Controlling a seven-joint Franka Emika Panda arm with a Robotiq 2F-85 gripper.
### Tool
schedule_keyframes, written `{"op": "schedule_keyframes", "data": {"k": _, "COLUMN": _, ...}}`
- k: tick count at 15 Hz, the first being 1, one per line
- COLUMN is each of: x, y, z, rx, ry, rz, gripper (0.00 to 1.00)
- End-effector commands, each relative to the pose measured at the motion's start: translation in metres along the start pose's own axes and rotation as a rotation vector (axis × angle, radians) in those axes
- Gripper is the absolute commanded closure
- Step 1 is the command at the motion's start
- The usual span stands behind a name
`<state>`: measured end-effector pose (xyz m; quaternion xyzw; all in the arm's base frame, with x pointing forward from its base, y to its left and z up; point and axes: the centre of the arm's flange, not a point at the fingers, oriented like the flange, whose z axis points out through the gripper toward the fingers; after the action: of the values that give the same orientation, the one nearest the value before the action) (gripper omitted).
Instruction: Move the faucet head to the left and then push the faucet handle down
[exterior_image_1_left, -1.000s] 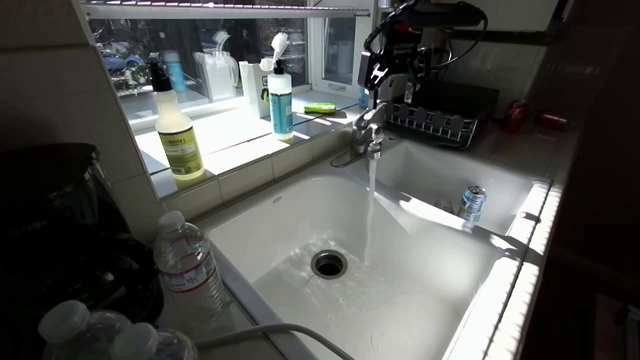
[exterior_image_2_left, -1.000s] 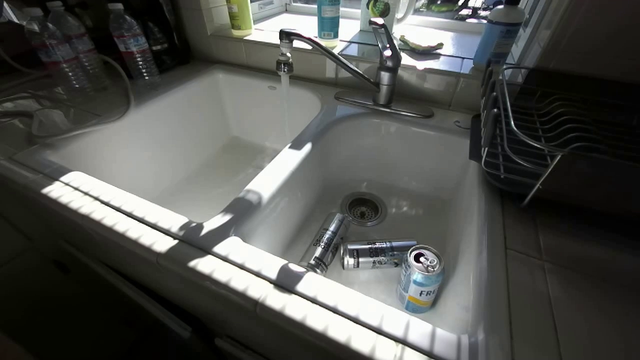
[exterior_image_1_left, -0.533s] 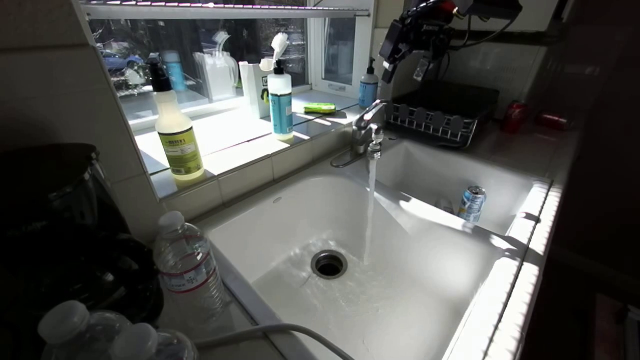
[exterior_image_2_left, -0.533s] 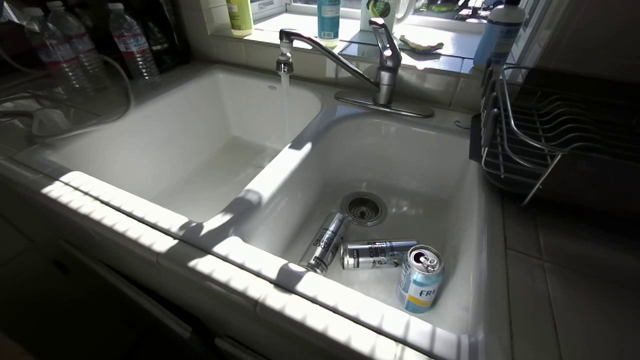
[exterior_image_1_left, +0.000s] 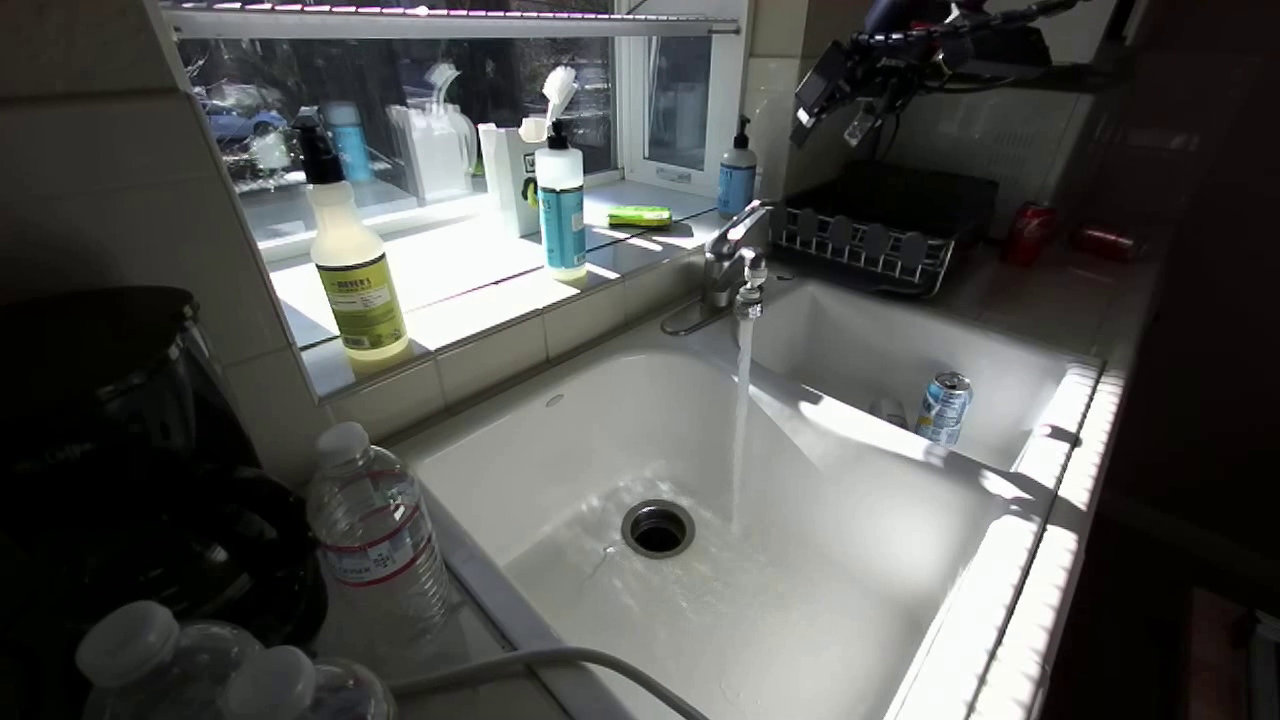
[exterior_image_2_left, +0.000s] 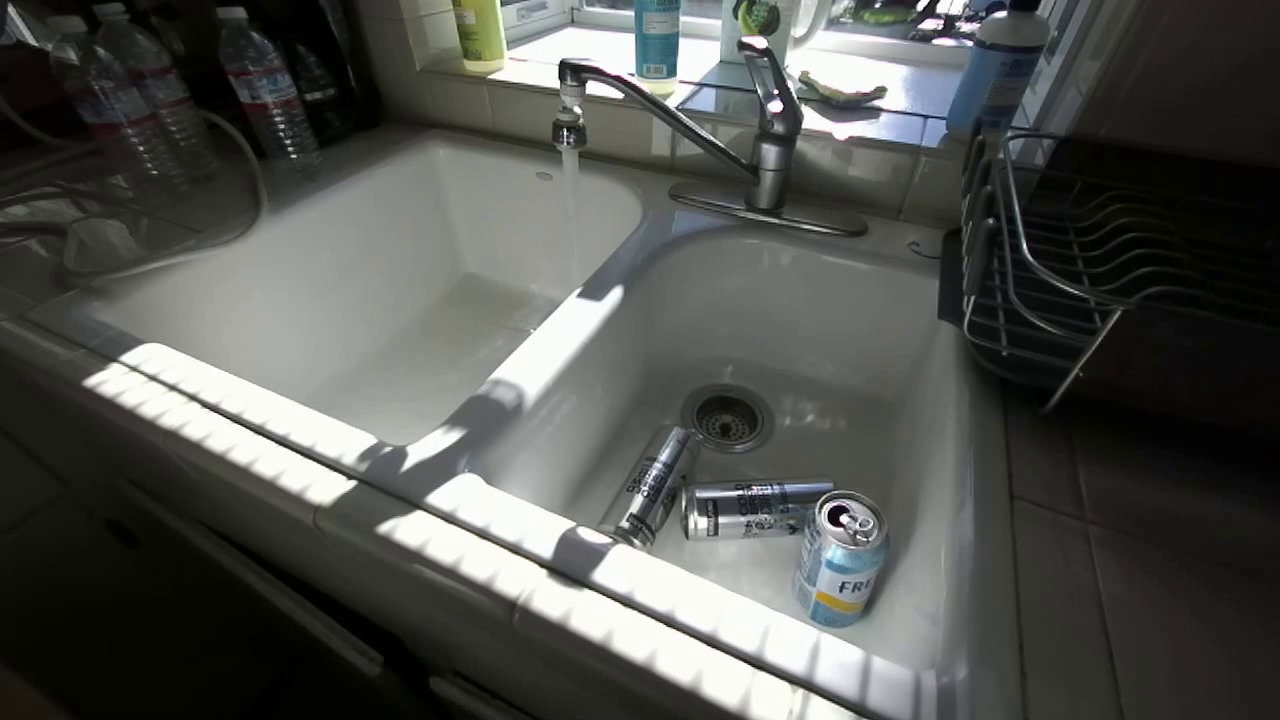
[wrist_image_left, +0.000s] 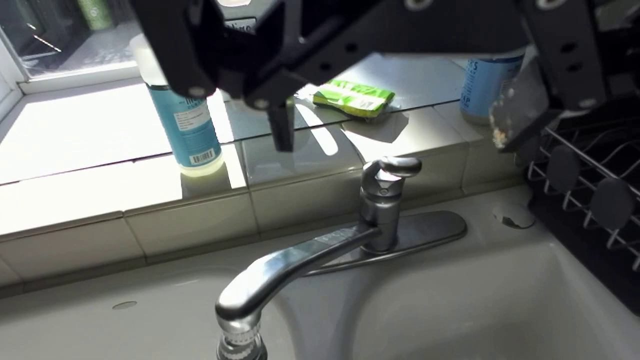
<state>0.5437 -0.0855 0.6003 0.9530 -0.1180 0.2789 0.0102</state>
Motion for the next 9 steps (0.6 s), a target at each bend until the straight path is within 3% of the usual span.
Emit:
{"op": "schedule_keyframes", "data": {"k": 1, "x": 0.013, "y": 0.022, "z": 0.027, "rx": 0.013, "ry": 0.049, "rz": 0.023, "gripper": 0.00}}
{"op": "schedule_keyframes", "data": {"k": 3, "x": 0.020, "y": 0.029, "z": 0.042, "rx": 0.009, "ry": 0.043, "rz": 0.033, "gripper": 0.05}}
{"op": "schedule_keyframes", "data": {"k": 4, "x": 0.023, "y": 0.030, "z": 0.050, "rx": 0.011, "ry": 0.045, "rz": 0.037, "gripper": 0.26}}
{"op": "schedule_keyframes", "data": {"k": 6, "x": 0.028, "y": 0.029, "z": 0.065, "rx": 0.016, "ry": 0.041, "rz": 0.034, "gripper": 0.31}}
{"op": "schedule_keyframes", "data": {"k": 9, "x": 0.039, "y": 0.026, "z": 0.084, "rx": 0.024, "ry": 0.057, "rz": 0.017, "gripper": 0.55}}
